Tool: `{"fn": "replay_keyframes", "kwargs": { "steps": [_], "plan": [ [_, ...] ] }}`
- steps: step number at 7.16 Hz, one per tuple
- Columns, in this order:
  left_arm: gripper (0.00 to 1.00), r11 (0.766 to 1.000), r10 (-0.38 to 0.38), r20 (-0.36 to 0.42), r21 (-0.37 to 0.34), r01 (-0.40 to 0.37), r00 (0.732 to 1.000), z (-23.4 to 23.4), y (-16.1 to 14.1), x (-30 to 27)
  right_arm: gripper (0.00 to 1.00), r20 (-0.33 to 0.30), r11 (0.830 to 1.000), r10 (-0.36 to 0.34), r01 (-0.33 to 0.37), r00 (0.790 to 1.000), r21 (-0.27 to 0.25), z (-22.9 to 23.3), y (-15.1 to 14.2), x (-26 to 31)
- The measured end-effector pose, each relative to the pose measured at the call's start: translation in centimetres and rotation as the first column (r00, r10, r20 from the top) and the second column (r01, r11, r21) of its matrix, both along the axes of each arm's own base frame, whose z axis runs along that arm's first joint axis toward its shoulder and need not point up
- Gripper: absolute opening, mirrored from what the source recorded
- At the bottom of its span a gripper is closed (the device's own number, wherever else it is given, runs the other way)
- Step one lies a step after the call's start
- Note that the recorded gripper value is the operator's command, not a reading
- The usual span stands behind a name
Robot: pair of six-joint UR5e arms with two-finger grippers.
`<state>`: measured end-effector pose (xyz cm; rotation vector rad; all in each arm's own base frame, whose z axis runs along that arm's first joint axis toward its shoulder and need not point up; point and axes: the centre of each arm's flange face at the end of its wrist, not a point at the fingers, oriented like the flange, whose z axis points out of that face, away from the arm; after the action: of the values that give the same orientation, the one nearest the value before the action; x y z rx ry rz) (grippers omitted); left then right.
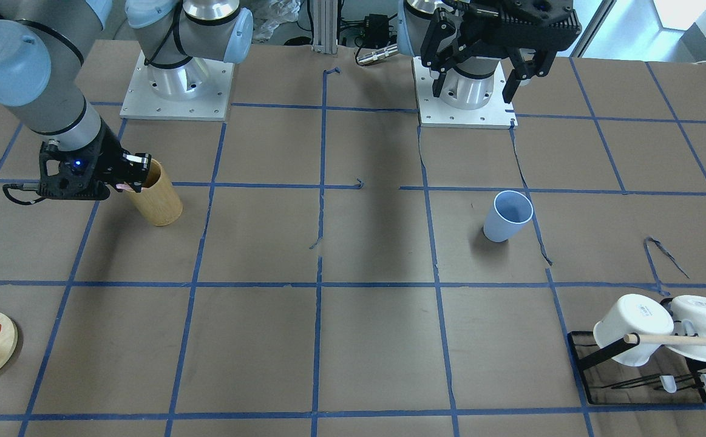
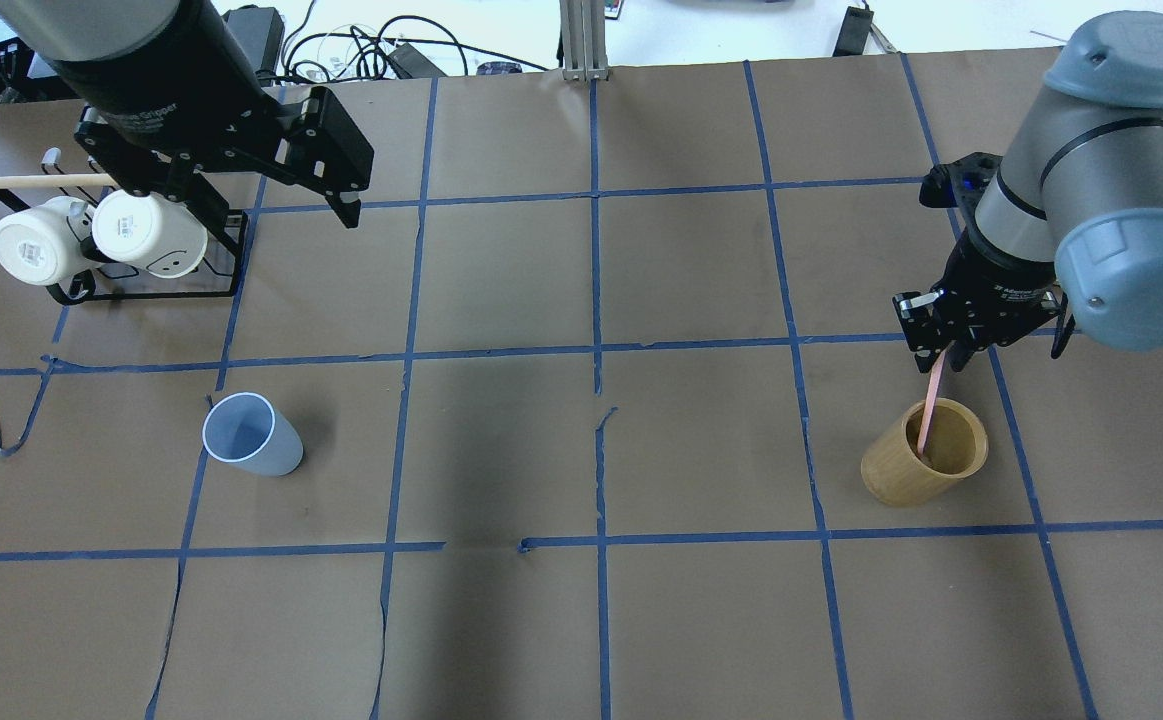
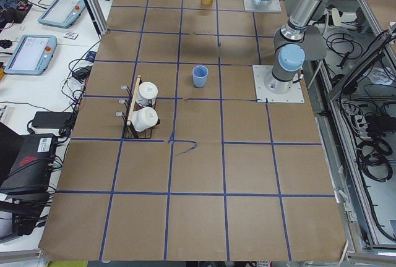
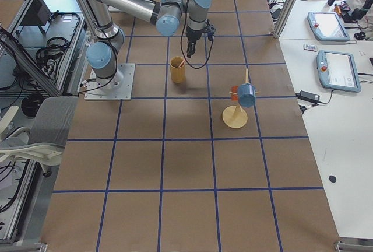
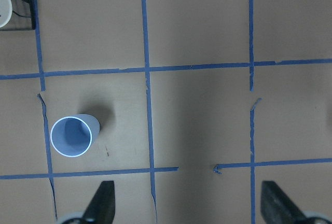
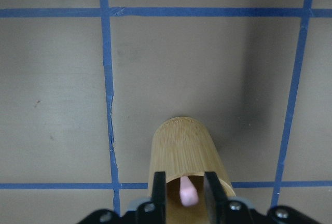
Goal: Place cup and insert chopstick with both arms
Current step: 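Close the right gripper on the pink chopstick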
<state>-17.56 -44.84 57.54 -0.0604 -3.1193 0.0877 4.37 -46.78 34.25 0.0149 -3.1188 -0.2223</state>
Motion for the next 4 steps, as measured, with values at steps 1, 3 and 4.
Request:
{"fn": "replay_keyframes", "kwargs": {
  "steps": [1, 3, 4],
  "plan": [
    [1.00, 1.000, -0.001, 0.008, 0.005, 0.001, 1.000, -0.39, -0.06, 0.19, 0.22, 0.000, 1.000, 0.000, 0.000, 1.000, -0.001, 0.02, -0.01, 0.00],
    [1.00, 1.000, 0.000, 0.020, 0.007, 0.000, 1.000, -0.83, -0.14, 0.37, 0.19, 0.001, 1.000, 0.000, 0.000, 1.000, -0.004, 0.17, -0.07, 0.01],
    [1.00, 1.000, 0.000, 0.023, 0.007, 0.000, 1.000, -0.85, -0.12, 0.39, 0.15, 0.002, 1.000, -0.001, 0.001, 1.000, -0.011, 0.50, -0.22, 0.01]
  ]
}}
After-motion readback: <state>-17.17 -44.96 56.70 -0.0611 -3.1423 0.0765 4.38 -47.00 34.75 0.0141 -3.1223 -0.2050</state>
